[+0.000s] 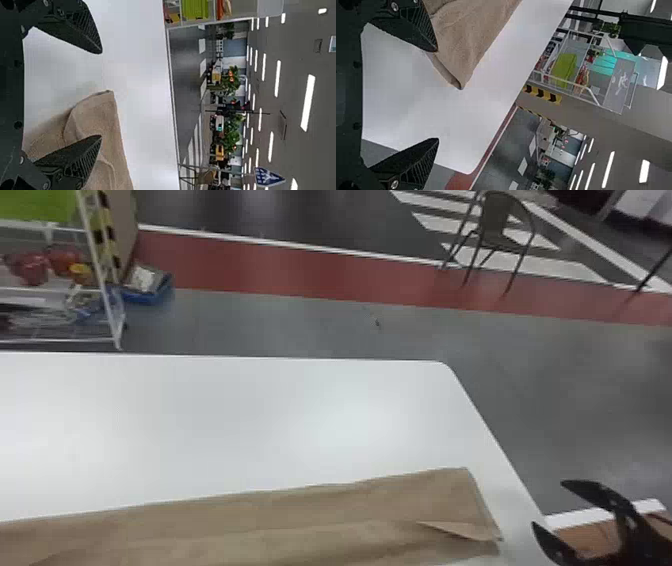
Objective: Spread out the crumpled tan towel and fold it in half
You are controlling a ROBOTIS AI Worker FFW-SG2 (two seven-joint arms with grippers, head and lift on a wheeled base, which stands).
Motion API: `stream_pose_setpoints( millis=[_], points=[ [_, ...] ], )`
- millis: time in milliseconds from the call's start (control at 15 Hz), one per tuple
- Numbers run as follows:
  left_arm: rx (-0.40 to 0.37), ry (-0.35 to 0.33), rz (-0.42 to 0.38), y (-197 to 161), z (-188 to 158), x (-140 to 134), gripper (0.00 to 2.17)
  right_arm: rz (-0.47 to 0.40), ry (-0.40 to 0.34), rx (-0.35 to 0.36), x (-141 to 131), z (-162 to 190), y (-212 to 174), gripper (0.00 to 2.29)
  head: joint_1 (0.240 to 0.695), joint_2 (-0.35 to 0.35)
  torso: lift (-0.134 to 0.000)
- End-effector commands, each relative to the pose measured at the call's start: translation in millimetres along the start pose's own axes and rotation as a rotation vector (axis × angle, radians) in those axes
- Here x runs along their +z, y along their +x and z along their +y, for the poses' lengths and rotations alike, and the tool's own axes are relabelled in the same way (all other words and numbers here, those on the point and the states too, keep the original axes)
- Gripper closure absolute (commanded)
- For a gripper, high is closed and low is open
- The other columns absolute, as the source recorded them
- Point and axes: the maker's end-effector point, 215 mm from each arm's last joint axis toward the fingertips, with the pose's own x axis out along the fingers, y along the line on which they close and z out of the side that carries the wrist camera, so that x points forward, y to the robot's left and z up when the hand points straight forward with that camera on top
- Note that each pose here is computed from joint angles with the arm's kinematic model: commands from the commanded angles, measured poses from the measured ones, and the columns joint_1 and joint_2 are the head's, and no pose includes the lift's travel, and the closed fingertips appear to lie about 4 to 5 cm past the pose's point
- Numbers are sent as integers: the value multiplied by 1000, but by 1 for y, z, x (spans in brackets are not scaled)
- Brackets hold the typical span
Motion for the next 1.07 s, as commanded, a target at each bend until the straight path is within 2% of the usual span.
stream_pose_setpoints(
  millis=[0, 200, 267, 467, 600, 667, 800, 933, 1000],
  points=[
    [33, 15, 18, -11, 19, 11, 26, -28, -11, -23, 14, -10, -3, 43, 695, -278, -122],
    [56, -60, 44, -13, 29, 21, 26, -86, -15, -49, 35, -18, -3, 66, 695, -236, -122],
    [63, -88, 52, -9, 26, 22, 29, -103, -27, -40, 44, -13, 4, 93, 695, -227, -122],
    [91, -153, 33, 13, 9, 29, 110, -142, -4, -15, 63, -3, 34, 144, 695, -197, -122],
    [54, -243, 125, 31, -9, 13, 110, -138, 11, 27, 66, 7, 56, 157, 695, -169, -122],
    [46, -257, 140, 36, -13, 12, 151, -138, 12, 54, 69, 16, 66, 218, 695, -166, -122],
    [40, -249, 153, 43, -18, 10, 545, -132, 26, 91, 70, 27, 80, 340, 695, -162, -122],
    [38, -251, 190, 44, -22, -2, 1193, -142, 21, 88, 74, 25, 86, 336, 695, -141, -122],
    [40, -256, 199, 43, -21, -8, 1406, -143, 21, 86, 74, 24, 86, 336, 695, -138, -122]
  ],
)
